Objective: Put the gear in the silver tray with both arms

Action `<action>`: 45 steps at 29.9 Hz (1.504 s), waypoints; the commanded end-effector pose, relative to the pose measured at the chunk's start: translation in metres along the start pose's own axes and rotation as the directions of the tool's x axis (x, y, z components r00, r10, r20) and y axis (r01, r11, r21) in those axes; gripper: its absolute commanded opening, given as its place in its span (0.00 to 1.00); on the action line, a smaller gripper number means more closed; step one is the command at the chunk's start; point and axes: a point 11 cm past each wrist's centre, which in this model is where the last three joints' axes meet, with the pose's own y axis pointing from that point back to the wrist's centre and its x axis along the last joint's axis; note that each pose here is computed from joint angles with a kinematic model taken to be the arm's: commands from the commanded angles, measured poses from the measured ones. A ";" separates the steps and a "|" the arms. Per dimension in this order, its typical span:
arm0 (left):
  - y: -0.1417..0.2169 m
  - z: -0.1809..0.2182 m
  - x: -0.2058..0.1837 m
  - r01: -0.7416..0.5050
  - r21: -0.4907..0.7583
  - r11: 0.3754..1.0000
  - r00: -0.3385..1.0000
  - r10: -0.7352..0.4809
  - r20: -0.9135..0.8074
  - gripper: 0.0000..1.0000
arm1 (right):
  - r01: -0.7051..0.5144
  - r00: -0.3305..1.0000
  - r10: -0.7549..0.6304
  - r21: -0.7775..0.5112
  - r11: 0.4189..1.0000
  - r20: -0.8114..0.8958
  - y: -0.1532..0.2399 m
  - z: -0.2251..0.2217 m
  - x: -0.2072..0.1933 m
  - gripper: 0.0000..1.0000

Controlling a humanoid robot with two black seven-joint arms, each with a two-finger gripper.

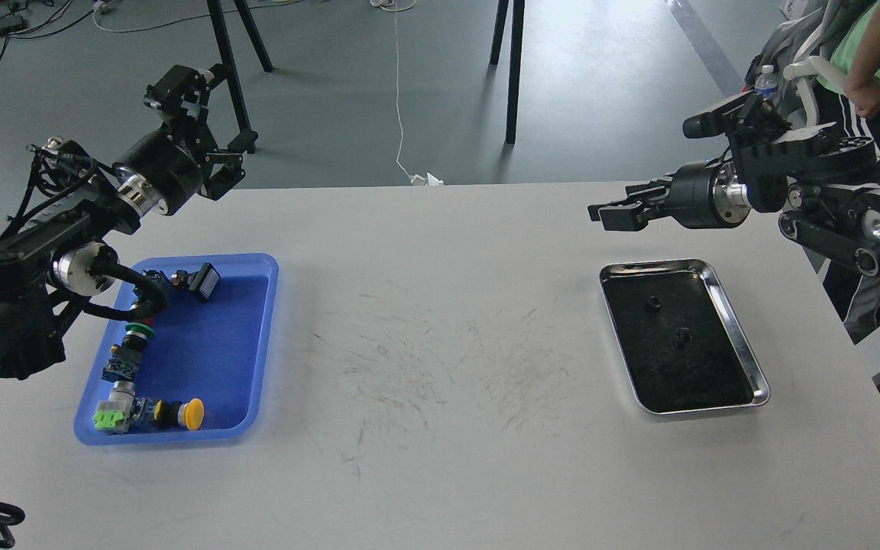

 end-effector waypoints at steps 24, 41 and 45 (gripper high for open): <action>-0.017 0.002 -0.009 -0.037 -0.058 0.998 0.997 0.032 -0.074 0.99 | -0.612 0.159 0.465 -0.282 0.739 0.871 0.031 0.059 0.016 0.95; -0.020 -0.009 -0.004 -0.085 -0.041 0.996 0.994 0.082 -0.067 0.99 | -0.655 -0.017 0.376 -0.294 0.696 0.927 0.024 0.040 0.002 0.99; -0.018 -0.008 -0.001 -0.089 -0.040 0.995 0.994 0.087 -0.062 0.99 | -0.657 -0.012 0.346 -0.268 0.705 0.938 0.028 0.035 -0.001 0.99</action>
